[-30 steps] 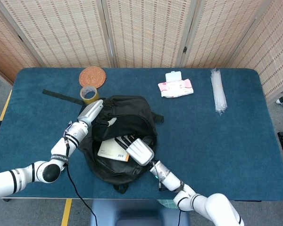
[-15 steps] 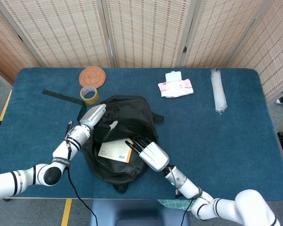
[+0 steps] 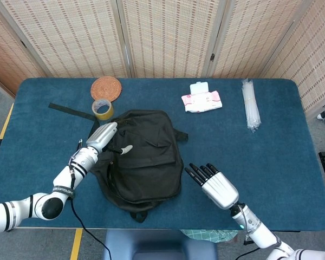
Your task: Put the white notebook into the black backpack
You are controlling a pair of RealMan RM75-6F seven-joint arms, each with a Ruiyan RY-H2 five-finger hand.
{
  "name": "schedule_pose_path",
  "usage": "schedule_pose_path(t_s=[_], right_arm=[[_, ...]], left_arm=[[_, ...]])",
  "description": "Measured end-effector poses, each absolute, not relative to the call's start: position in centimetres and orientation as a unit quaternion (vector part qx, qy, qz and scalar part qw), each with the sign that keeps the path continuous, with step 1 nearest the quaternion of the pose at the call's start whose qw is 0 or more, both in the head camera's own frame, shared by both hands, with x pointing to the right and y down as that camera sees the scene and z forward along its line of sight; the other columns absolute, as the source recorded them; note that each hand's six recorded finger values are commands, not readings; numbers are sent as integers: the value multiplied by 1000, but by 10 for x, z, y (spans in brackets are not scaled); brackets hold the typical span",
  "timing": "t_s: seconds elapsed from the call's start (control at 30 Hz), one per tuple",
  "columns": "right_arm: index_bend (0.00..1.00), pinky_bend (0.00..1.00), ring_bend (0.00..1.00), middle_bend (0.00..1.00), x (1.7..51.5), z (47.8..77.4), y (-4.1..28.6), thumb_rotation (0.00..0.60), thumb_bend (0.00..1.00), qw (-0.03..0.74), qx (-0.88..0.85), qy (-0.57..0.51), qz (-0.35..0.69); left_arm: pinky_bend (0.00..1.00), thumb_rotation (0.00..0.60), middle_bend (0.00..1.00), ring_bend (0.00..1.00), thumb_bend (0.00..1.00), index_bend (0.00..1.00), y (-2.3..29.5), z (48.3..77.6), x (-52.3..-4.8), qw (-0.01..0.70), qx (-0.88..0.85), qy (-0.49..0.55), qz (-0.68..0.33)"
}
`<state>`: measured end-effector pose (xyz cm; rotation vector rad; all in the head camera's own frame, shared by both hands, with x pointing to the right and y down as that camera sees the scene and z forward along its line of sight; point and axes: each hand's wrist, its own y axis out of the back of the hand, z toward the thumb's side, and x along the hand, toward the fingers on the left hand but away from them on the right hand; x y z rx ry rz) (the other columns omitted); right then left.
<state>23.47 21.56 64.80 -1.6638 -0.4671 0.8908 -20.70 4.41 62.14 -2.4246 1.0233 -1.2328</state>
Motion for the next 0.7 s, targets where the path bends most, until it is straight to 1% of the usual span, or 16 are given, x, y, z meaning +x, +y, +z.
schedule_pose_path(t_s=[0.1, 0.2, 0.3, 0.47, 0.53, 0.63, 0.7], right_arm=[[51, 332, 303, 206, 251, 642, 212, 600, 311, 556, -704, -207, 391], [124, 380, 340, 263, 266, 637, 205, 600, 308, 539, -707, -213, 405], [185, 381, 370, 271, 284, 630, 195, 600, 308, 518, -710, -223, 421], [193, 372, 357, 258, 318, 615, 181, 600, 308, 485, -705, -257, 450], [169, 335, 320, 223, 331, 610, 178, 600, 308, 474, -699, -268, 463], [44, 227, 231, 115, 350, 603, 177, 600, 308, 452, -691, -285, 486], [4, 164, 177, 56, 363, 598, 178, 600, 308, 431, -687, -300, 502]], left_arm=[[31, 600, 219, 152, 378, 275, 44, 619, -221, 129, -819, 361, -426], [40, 600, 219, 162, 392, 295, 45, 618, -237, 149, -806, 372, -436], [44, 600, 219, 174, 397, 322, 47, 617, -255, 174, -787, 391, -445], [45, 600, 220, 184, 400, 347, 56, 613, -295, 227, -743, 428, -462], [43, 600, 220, 181, 400, 344, 66, 611, -317, 248, -722, 444, -469], [33, 600, 220, 175, 399, 328, 83, 607, -346, 276, -695, 461, -478], [21, 600, 219, 167, 399, 318, 97, 604, -364, 292, -679, 468, -485]])
